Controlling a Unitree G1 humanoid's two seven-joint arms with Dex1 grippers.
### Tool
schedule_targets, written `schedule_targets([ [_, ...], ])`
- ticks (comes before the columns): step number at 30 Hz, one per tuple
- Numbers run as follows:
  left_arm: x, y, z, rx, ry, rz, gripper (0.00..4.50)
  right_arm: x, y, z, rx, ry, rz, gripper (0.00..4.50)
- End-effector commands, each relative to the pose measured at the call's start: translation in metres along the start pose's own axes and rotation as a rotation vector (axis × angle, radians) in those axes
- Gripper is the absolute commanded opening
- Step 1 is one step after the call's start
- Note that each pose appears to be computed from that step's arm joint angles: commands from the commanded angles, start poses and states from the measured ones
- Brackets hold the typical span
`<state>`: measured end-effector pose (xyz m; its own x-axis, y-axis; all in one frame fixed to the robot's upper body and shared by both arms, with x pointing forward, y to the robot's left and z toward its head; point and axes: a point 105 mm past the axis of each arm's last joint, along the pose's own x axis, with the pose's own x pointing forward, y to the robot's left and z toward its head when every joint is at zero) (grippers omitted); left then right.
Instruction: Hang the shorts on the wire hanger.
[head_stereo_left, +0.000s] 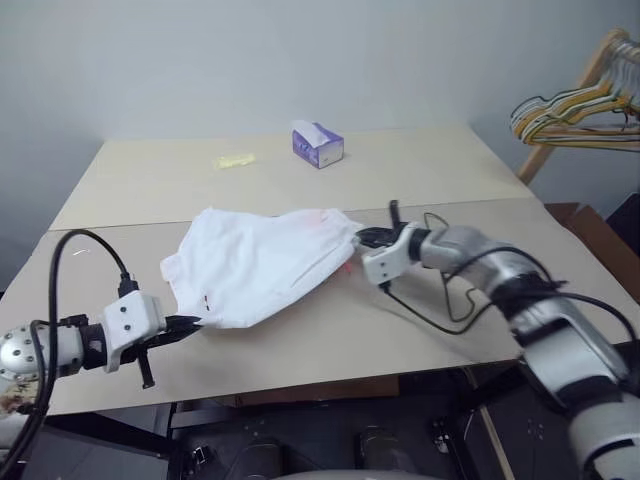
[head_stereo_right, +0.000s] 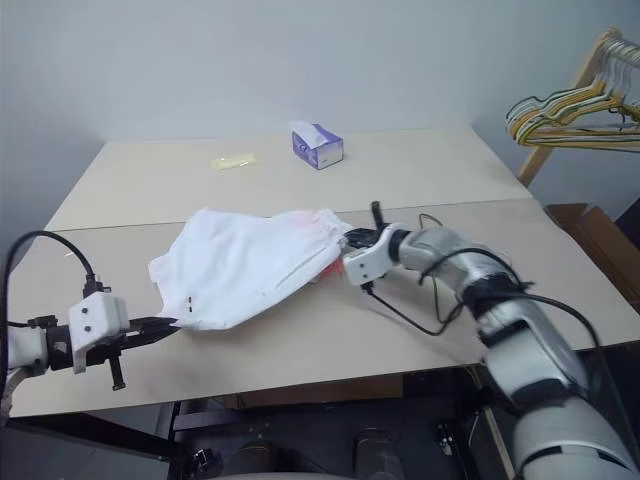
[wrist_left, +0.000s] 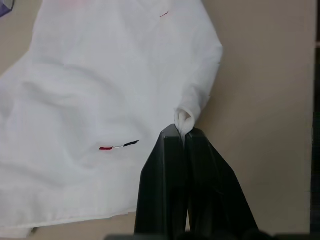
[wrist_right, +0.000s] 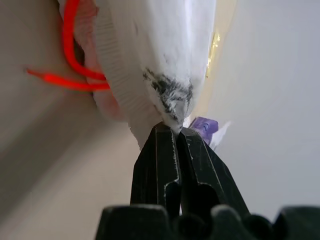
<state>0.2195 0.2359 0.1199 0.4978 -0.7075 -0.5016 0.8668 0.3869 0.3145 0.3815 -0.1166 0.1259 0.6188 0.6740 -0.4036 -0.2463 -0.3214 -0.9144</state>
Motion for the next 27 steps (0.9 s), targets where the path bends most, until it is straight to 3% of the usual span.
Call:
schedule_targets([
  [1, -0.013, -0.014, 0.007, 0.014, 0.020, -0.114, 0.00, -0.031, 0.004, 0.029, 0.040, -0.075, 0.077, 0.04],
  [7, -0.028, -0.037, -0.008, -0.017, 0.119, -0.255, 0.00, -0.065, 0.042, 0.086, 0.187, -0.192, 0.289, 0.04],
  [11, -0.035, -0.047, -0.015, -0.020, 0.174, -0.324, 0.00, -0.072, 0.056, 0.098, 0.252, -0.203, 0.388, 0.04],
  [17, -0.044, -0.047, -0.016, -0.020, 0.201, -0.350, 0.00, -0.078, 0.056, 0.104, 0.338, -0.215, 0.455, 0.04],
  [23, -0.041, -0.036, -0.010, 0.018, 0.168, -0.292, 0.00, -0.073, 0.040, 0.097, 0.400, -0.209, 0.388, 0.04],
  [27, -0.014, -0.003, -0.005, 0.071, 0.128, -0.138, 0.00, -0.059, 0.019, 0.080, 0.609, -0.180, 0.357, 0.04],
])
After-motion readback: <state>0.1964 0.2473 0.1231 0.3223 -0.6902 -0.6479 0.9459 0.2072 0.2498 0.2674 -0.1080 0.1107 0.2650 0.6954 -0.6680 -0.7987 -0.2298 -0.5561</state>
